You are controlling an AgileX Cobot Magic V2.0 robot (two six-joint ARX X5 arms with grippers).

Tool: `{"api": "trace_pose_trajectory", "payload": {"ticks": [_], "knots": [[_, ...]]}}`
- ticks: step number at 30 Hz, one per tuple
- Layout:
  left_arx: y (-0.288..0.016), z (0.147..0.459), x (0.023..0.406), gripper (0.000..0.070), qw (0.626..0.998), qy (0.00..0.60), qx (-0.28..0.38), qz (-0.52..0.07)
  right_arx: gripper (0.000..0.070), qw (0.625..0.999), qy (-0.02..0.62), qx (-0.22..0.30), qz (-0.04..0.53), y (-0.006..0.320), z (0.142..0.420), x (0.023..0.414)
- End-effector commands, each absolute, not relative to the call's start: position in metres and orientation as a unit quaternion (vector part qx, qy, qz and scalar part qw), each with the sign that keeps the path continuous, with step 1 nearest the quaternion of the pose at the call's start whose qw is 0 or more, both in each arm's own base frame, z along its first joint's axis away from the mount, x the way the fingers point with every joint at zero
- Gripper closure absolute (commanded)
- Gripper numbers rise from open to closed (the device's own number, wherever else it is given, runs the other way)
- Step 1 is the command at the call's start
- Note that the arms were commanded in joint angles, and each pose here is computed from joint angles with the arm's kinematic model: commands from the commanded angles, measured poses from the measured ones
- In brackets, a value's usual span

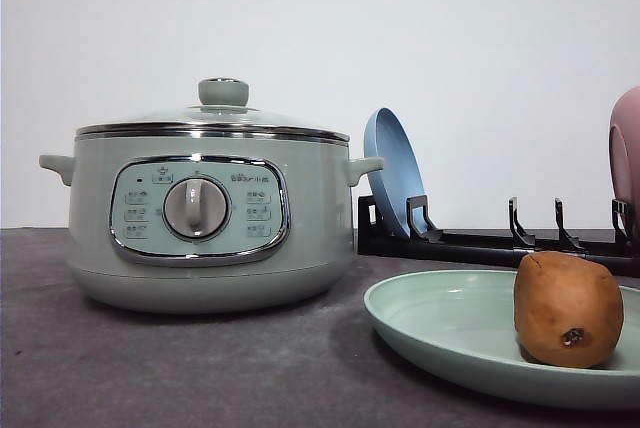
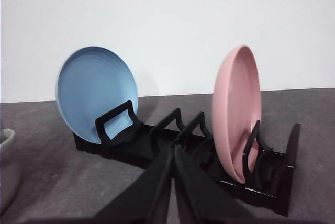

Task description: Transfer potato from steamer to green plate

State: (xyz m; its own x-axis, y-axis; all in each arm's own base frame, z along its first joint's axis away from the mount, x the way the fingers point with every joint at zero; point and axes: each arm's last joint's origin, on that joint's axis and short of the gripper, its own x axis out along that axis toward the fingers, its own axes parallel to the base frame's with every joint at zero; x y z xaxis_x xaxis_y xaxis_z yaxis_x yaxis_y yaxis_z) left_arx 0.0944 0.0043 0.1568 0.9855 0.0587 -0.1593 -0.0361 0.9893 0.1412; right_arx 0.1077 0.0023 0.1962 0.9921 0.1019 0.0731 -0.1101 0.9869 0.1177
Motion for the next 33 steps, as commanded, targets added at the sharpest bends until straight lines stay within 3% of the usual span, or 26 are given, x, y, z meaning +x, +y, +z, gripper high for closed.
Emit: {"api": "trace_pose_trajectory", "payload": {"ticks": [1, 6, 25, 33], "knots": [[0.004, 0.15, 0.095, 0.0688, 0.993, 0.095, 0.07, 0.023, 0.07, 0.996, -0.041, 0.053, 0.053, 0.002, 0.192, 0.106], [0.004, 0.15, 0.095, 0.0688, 0.993, 0.095, 0.069, 0.023, 0.07, 0.996, -0.043, 0.052, 0.064, 0.003, 0.177, 0.103], [0.004, 0.15, 0.095, 0.0688, 0.993, 0.095, 0.069, 0.023, 0.07, 0.993, 0.084, 0.025, 0.075, 0.004, 0.15, 0.096], [0.004, 0.15, 0.095, 0.0688, 0.993, 0.095, 0.069, 0.023, 0.07, 0.994, 0.079, 0.019, 0.075, 0.004, 0.151, 0.096]]}}
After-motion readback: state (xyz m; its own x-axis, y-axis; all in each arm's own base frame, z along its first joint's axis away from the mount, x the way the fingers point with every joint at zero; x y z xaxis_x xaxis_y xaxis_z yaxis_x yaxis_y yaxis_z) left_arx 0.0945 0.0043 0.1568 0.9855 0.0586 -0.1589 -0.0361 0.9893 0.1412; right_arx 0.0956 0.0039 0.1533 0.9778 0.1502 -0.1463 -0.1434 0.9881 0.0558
